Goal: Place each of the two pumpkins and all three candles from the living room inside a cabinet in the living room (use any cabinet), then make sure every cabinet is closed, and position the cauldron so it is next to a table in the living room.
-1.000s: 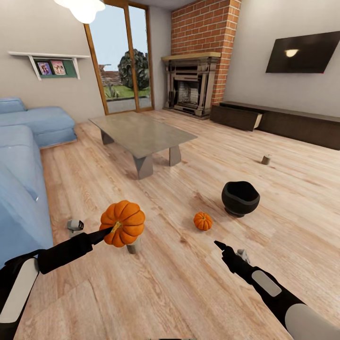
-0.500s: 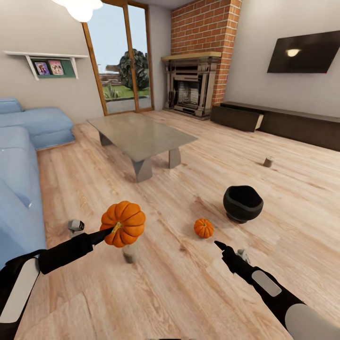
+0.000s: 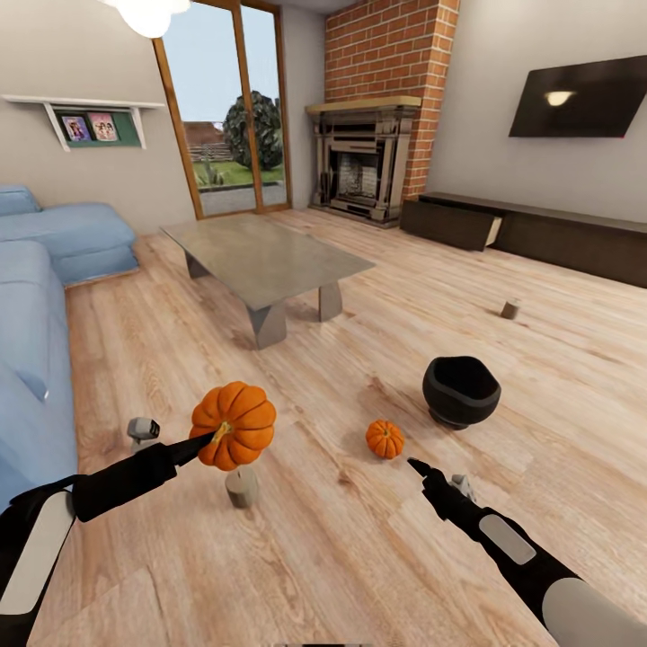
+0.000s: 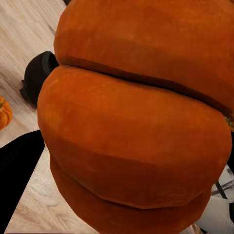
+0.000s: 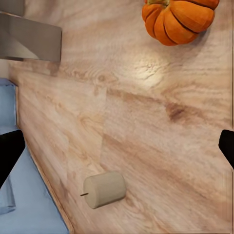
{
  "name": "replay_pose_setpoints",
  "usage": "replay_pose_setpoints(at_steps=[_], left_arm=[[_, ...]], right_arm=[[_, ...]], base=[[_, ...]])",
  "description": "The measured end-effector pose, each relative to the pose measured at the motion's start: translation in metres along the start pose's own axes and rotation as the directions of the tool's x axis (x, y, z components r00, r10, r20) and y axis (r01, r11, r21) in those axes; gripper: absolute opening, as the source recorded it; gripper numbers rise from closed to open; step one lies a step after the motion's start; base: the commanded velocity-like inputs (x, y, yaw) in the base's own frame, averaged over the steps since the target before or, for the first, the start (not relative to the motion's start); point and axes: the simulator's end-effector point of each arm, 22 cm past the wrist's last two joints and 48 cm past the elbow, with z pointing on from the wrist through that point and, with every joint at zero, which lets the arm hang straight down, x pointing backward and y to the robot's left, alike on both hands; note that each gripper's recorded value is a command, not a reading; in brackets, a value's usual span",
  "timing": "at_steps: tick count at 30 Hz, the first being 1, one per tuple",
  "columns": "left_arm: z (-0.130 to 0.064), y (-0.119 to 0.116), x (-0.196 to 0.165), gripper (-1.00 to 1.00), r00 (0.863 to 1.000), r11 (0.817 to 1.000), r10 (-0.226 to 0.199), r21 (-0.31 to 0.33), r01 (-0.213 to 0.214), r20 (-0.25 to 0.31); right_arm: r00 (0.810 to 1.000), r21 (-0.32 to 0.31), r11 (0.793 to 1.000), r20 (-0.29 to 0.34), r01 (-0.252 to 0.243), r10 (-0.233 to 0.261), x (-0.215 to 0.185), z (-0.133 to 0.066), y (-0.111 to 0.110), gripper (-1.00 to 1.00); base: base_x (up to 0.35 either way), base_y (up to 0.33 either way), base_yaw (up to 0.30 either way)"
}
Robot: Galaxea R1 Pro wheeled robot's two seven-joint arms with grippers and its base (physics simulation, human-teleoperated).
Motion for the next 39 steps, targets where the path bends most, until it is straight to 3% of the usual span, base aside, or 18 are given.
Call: replay_pose_setpoints(at_steps=[19,30,39], left_arm=[[0.005,0.039,0.018,-1.00,0.998,0.997,-0.065,-0.039,0.064,-0.024],[0.005,0.039,0.018,-1.00,0.997,0.997,-0.069,-0.038,0.068,-0.024],[0.005,0.040,0.018,-1.00,0.997,0.997,-0.067,-0.041,0.066,-0.025]], right_arm=[[0.999,0.065,0.998,-0.031,-0.026,0.028,0.017,0.012,-0.044,1.00],[0.999,0.065,0.998,-0.030,-0.025,0.027,0.017,0.012,-0.044,1.00],[0.999,0.066,0.998,-0.024,-0.022,0.024,0.016,0.012,-0.044,1.00]], base=[[0.000,0.000,0.000],[0.009,-0.001,0.000],[0.240,-0.131,0.000]])
